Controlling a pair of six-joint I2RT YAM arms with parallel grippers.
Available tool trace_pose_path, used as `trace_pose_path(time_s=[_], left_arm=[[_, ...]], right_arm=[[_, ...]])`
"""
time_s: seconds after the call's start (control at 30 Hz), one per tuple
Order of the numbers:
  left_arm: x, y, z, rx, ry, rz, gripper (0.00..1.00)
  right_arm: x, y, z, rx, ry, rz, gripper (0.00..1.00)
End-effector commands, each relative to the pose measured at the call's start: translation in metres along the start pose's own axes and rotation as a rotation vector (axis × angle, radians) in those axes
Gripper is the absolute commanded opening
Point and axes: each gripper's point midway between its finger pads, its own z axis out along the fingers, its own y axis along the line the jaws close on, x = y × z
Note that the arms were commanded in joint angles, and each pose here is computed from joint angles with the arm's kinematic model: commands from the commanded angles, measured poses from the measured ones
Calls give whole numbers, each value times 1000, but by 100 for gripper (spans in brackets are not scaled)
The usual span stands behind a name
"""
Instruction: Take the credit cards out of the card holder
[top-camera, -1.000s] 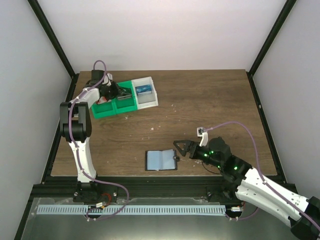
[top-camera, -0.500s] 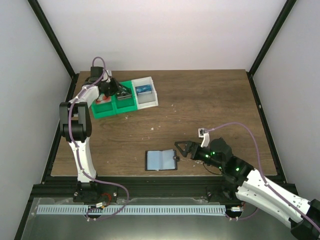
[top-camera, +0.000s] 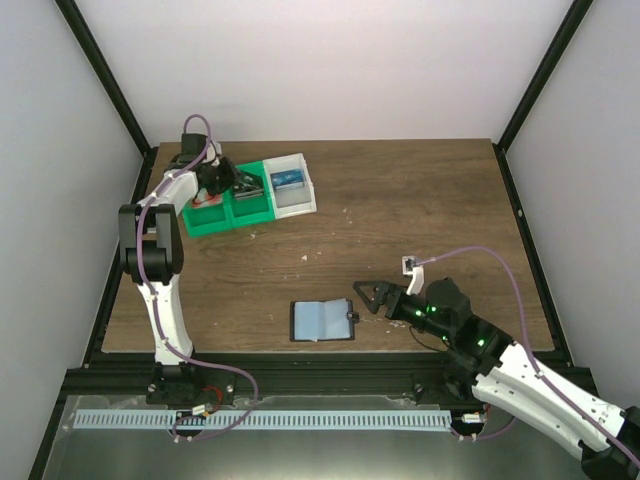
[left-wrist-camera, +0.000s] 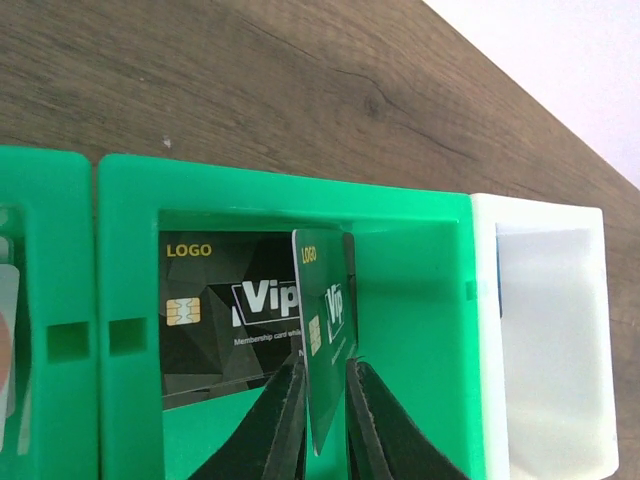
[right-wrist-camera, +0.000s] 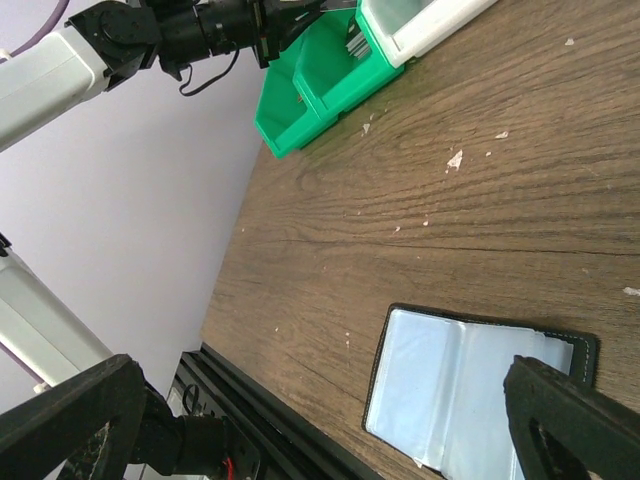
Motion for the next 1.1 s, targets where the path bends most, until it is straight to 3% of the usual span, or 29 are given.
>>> trace_pose_path(time_s=[0.0, 0.23, 0.37, 0.57, 1.07], left_arm=[[-12, -6, -8, -8, -35, 14, 13], [-3, -2, -1, -23, -23, 5, 3], [-2, -1, 2, -40, -35, 16, 2], [-2, 2, -2, -79, -44, 35, 19], [-21, -10, -25, -102, -109, 35, 40]], right_arm=[[-5, -2, -4, 18, -28, 8, 100], [-10, -1, -7, 19, -49, 10, 100], [-20, 1, -13, 48, -87, -12, 100], [-21, 1, -17, 40, -100, -5, 100], [-16, -3, -17, 45, -85, -11, 100]])
